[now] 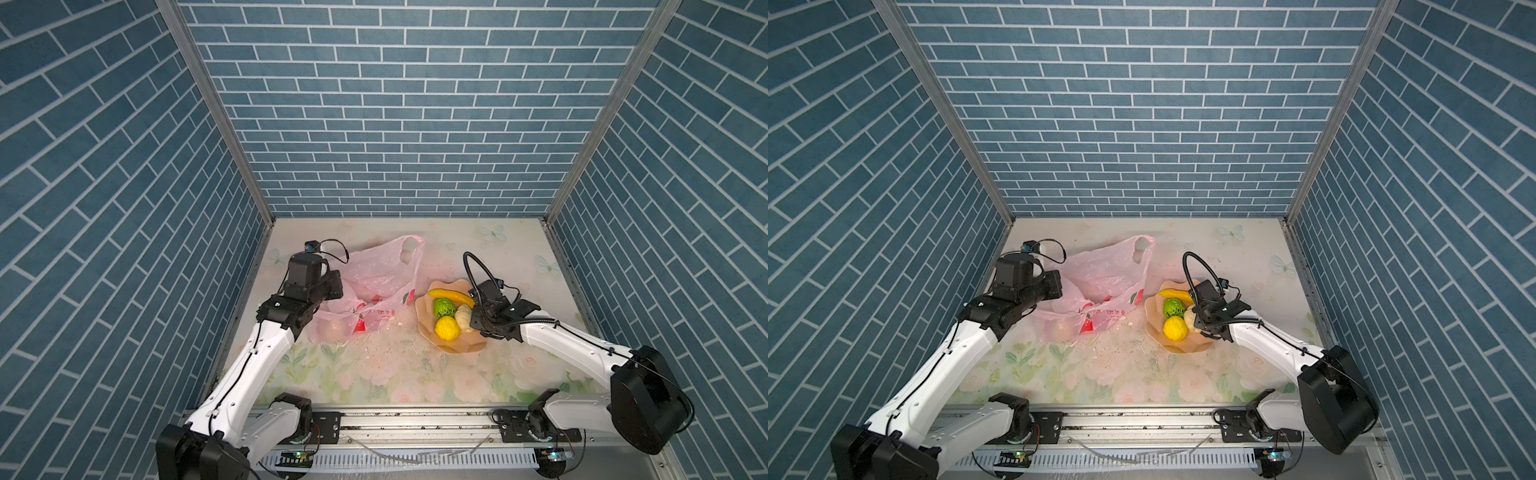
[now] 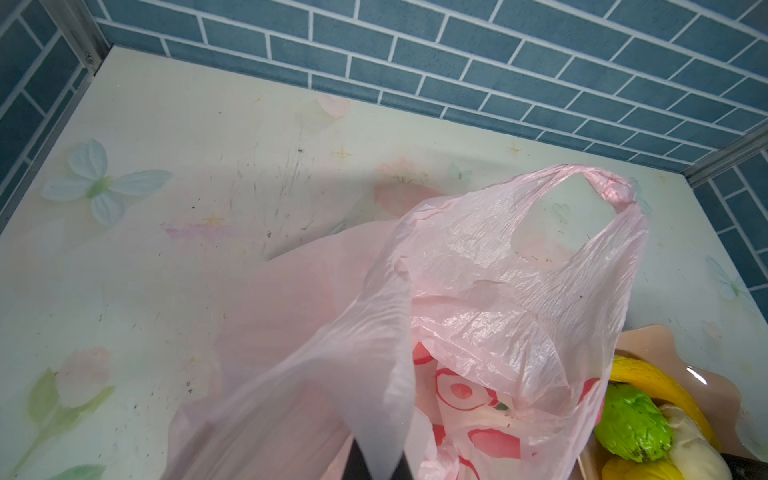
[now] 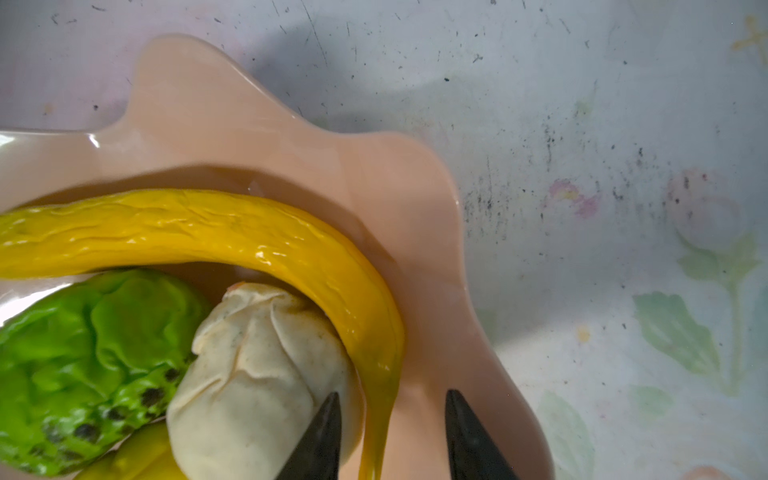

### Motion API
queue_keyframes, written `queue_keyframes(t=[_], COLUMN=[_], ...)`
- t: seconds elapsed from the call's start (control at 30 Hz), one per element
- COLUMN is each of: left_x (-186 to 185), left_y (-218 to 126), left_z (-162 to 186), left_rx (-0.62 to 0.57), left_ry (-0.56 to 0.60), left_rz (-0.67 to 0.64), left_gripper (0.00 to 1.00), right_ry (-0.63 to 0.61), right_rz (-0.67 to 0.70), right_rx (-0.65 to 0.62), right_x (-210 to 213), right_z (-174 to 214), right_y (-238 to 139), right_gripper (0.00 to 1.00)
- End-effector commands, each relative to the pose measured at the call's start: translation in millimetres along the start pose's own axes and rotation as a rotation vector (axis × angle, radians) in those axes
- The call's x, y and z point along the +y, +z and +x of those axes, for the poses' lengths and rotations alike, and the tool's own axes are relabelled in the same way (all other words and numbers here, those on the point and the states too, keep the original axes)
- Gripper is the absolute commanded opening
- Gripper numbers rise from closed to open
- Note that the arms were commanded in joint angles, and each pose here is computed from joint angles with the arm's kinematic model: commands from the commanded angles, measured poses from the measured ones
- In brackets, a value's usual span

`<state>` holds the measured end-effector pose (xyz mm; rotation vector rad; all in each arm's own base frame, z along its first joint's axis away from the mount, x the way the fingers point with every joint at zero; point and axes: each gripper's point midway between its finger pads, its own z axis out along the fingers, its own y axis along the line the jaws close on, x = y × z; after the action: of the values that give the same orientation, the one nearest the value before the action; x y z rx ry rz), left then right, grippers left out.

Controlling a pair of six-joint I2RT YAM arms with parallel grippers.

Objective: Take the fake fruits out of the plastic bag
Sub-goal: 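Raise the right gripper from the bowl while the left gripper lifts the bag handle, then move the right gripper into the bag while the left gripper holds the handle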

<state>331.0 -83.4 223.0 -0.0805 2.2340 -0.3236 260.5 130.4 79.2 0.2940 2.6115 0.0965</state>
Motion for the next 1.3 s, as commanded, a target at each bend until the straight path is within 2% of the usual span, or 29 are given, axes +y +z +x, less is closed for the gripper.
queue_keyframes(t=[0.0,0.3,0.43,0.53,0.67,0.8,0.97,1.13,1.27], left_x=[-13,-33,-41,-43,-41,-26,-7,4,8], left_y=[3,6,-1,-2,1,5,5,1,1], left_z=[-9,-44,-71,-78,-57,-23,14,30,32], left_rx=[0.042,0.137,0.128,0.145,0.240,0.321,0.374,0.356,0.285], left_ry=[0.066,0.172,0.233,0.251,0.230,0.181,0.121,0.074,0.010], left_rz=[0.087,0.183,0.195,0.199,0.212,0.163,0.083,0.027,0.009], left_gripper=[0.00,0.00,0.00,0.00,0.00,0.00,0.00,0.00,0.00], right_ry=[0.024,0.000,-0.034,-0.066,-0.123,-0.192,-0.376,-0.507,-0.558], right_rz=[0.004,-0.050,-0.136,-0.222,-0.309,-0.412,-0.544,-0.669,-0.705], right_rx=[-0.019,-0.107,-0.143,-0.198,-0.272,-0.299,-0.303,-0.277,-0.229], right_x=[-8,-3,19,43,70,100,162,230,275], right_z=[-3,-30,-47,-67,-90,-100,-92,-74,-57], right_y=[-14,-54,-69,-88,-116,-136,-165,-178,-157], right_gripper=[0.43,0.44,0.44,0.42,0.41,0.42,0.41,0.40,0.39])
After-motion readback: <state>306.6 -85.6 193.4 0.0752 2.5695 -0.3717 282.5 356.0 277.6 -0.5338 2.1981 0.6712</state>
